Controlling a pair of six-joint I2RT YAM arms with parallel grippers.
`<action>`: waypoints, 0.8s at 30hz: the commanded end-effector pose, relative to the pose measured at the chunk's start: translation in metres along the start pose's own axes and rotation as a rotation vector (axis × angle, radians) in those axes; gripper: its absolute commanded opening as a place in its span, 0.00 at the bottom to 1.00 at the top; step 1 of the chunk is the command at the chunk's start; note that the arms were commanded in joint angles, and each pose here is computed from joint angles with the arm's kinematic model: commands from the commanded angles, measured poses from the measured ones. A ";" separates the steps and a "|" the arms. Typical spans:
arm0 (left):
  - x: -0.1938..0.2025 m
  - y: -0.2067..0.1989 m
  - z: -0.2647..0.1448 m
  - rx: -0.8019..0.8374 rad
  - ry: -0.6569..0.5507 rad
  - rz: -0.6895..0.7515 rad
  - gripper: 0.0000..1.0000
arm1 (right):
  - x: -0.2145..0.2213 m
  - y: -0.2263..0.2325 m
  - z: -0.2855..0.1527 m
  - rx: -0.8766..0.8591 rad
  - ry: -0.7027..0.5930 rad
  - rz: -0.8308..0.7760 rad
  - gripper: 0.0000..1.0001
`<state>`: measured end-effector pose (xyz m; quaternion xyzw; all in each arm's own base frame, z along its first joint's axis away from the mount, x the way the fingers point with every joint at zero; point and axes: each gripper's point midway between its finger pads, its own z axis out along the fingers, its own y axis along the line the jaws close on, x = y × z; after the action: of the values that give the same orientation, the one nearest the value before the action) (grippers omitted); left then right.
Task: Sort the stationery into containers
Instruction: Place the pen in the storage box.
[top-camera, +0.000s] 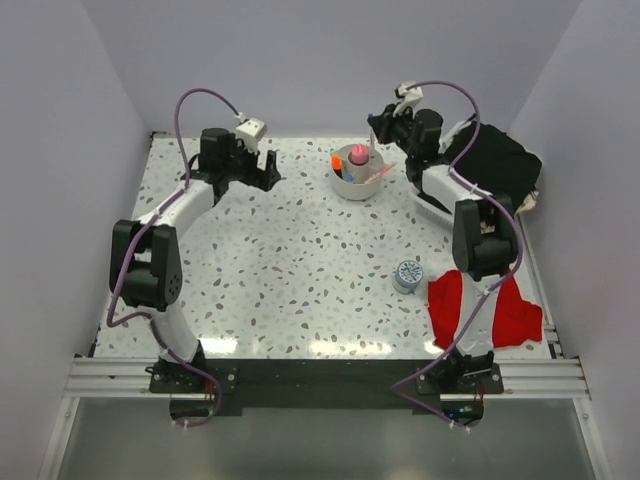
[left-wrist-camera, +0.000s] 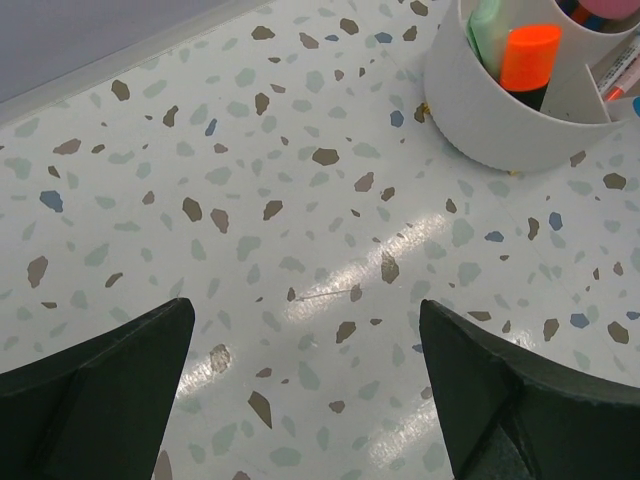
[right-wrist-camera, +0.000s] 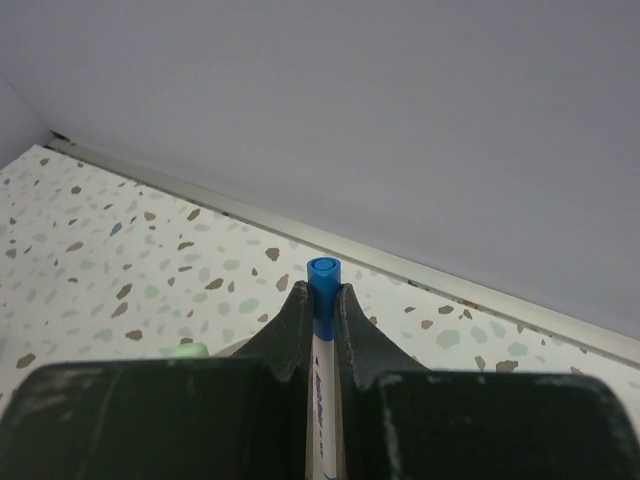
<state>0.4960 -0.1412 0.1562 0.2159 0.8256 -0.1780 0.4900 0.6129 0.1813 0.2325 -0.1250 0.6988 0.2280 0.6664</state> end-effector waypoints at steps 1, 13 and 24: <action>-0.024 -0.001 0.004 0.007 -0.032 0.058 1.00 | -0.035 -0.010 0.009 0.050 -0.140 -0.025 0.00; -0.029 -0.004 0.008 0.015 -0.027 0.074 1.00 | 0.010 -0.023 0.006 0.091 -0.040 -0.049 0.15; -0.037 -0.007 0.007 0.027 -0.057 0.070 1.00 | 0.023 -0.020 -0.024 0.118 0.072 -0.049 0.52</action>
<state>0.5016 -0.1496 0.1603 0.2369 0.8243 -0.1729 0.4843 0.6096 0.1641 0.1507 -0.1081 0.7567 0.1793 0.6193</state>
